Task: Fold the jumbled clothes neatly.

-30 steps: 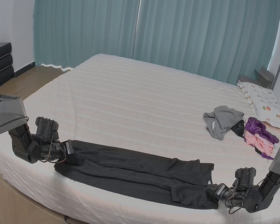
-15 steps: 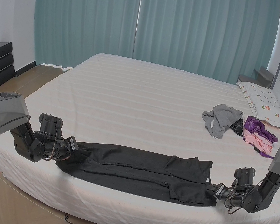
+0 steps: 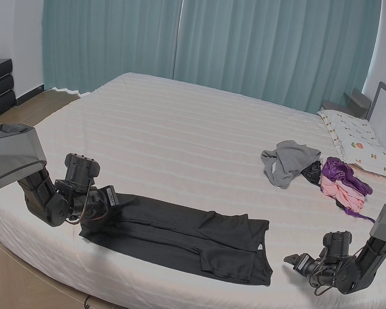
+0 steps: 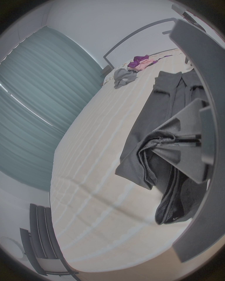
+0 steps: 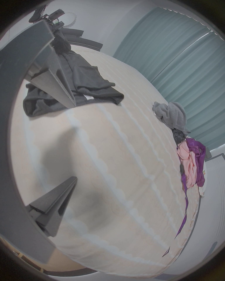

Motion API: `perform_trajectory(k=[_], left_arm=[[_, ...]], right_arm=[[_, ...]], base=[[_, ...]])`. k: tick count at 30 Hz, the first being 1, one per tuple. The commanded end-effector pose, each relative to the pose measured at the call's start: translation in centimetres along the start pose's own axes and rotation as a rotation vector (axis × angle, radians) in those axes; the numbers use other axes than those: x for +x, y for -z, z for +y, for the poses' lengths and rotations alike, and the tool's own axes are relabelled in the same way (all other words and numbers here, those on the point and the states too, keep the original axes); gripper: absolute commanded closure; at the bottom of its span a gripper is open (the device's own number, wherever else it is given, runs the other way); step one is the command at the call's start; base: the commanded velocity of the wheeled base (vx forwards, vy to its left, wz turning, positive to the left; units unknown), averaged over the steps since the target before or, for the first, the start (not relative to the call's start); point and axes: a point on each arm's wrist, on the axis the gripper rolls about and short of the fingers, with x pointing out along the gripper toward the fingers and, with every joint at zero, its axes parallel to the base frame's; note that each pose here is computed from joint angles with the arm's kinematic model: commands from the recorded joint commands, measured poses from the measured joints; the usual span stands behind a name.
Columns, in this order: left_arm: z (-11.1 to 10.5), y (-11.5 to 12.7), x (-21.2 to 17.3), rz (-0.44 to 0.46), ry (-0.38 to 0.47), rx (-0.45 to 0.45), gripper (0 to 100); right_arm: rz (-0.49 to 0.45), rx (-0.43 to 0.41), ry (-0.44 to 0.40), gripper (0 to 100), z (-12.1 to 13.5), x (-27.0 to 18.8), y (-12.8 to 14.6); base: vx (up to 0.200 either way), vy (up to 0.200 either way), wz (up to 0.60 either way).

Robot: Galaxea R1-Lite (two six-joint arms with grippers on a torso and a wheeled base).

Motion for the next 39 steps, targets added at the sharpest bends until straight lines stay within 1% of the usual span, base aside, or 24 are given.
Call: perform_trajectory(k=[1, 4, 8, 11, 15, 16, 18, 21, 22, 23, 26, 29, 30, 31, 32, 35, 39], left_arm=[[-1.4, 0.1, -0.5, -0.009, 0.029, 0.010, 100], [-2.0, 0.4, -0.7, -0.006, 0.035, 0.015, 100], [-2.3, 0.5, -1.0, -0.016, 0.019, 0.021, 100], [-3.5, 0.0, -1.2, -0.016, 0.025, 0.031, 100], [-5.3, -0.4, -1.8, 0.017, 0.030, 0.048, 100], [-5.3, -0.4, -1.8, 0.020, 0.029, 0.049, 100], [-6.6, -0.2, -1.9, 0.039, 0.042, 0.064, 100], [-8.1, 0.4, -1.9, 0.064, 0.055, 0.086, 100], [-8.1, 0.4, -1.9, 0.064, 0.055, 0.086, 100], [-9.2, 0.7, -1.9, 0.076, 0.062, 0.102, 100], [-10.8, 0.9, -1.7, 0.092, 0.079, 0.121, 100], [-12.1, 1.8, -0.8, 0.114, 0.087, 0.132, 100], [-12.3, 1.9, -0.7, 0.115, 0.086, 0.131, 100], [-13.0, 2.4, -0.3, 0.118, 0.089, 0.134, 100], [-13.0, 2.4, -0.3, 0.118, 0.089, 0.134, 100], [-13.8, 3.7, 0.7, 0.134, 0.070, 0.147, 100], [-13.9, 4.5, 1.8, 0.130, 0.041, 0.158, 100]], right_arm=[[0.010, -0.007, 0.001, 0, 0.1, 0.1, 0.3], [0.015, -0.011, 0.000, 0, 0.1, 0.2, 0.5], [0.012, -0.011, -0.002, 0, 0.2, 0.1, 0.4], [0.017, -0.012, 0.000, 0, 0.2, 0.2, 0.5], [0.022, -0.019, -0.002, 0, 0.3, 0.2, 0.7], [0.022, -0.019, -0.002, 0, 0.3, 0.2, 0.7], [0.023, -0.024, -0.006, 0, 0.5, 0.2, 0.8], [0.026, -0.029, -0.008, 0, 0.6, 0.2, 0.9], [0.026, -0.029, -0.008, 0, 0.6, 0.2, 0.9], [0.028, -0.032, -0.011, 0, 0.7, 0.2, 1.0], [0.032, -0.036, -0.011, 0, 0.7, 0.2, 1.1], [0.033, -0.036, -0.010, 0, 0.7, 0.2, 1.2], [0.033, -0.037, -0.010, 0, 0.7, 0.2, 1.2], [0.034, -0.039, -0.011, 0, 0.7, 0.2, 1.2], [0.034, -0.039, -0.011, 0, 0.7, 0.2, 1.2], [0.040, -0.047, -0.014, 0, 0.9, 0.1, 1.5], [0.042, -0.050, -0.014, 0, 1.0, 0.1, 1.5]], base=[[0.000, -0.200, 0.00], [0.000, -0.200, 0.00], [0.000, -0.200, 0.00], [0.000, -0.200, 0.00], [0.000, -0.200, 0.00], [0.000, -0.200, 0.00], [0.000, -0.200, 0.00], [0.000, -0.200, 0.00], [0.000, -0.200, 0.00], [0.000, -0.200, 0.00], [0.000, -0.200, 0.00], [0.000, -0.200, 0.00], [0.000, 0.000, 0.00], [0.000, 0.000, 0.00], [0.000, 0.000, 0.00], [0.000, 0.000, 0.00], [0.000, 0.000, 0.00]])
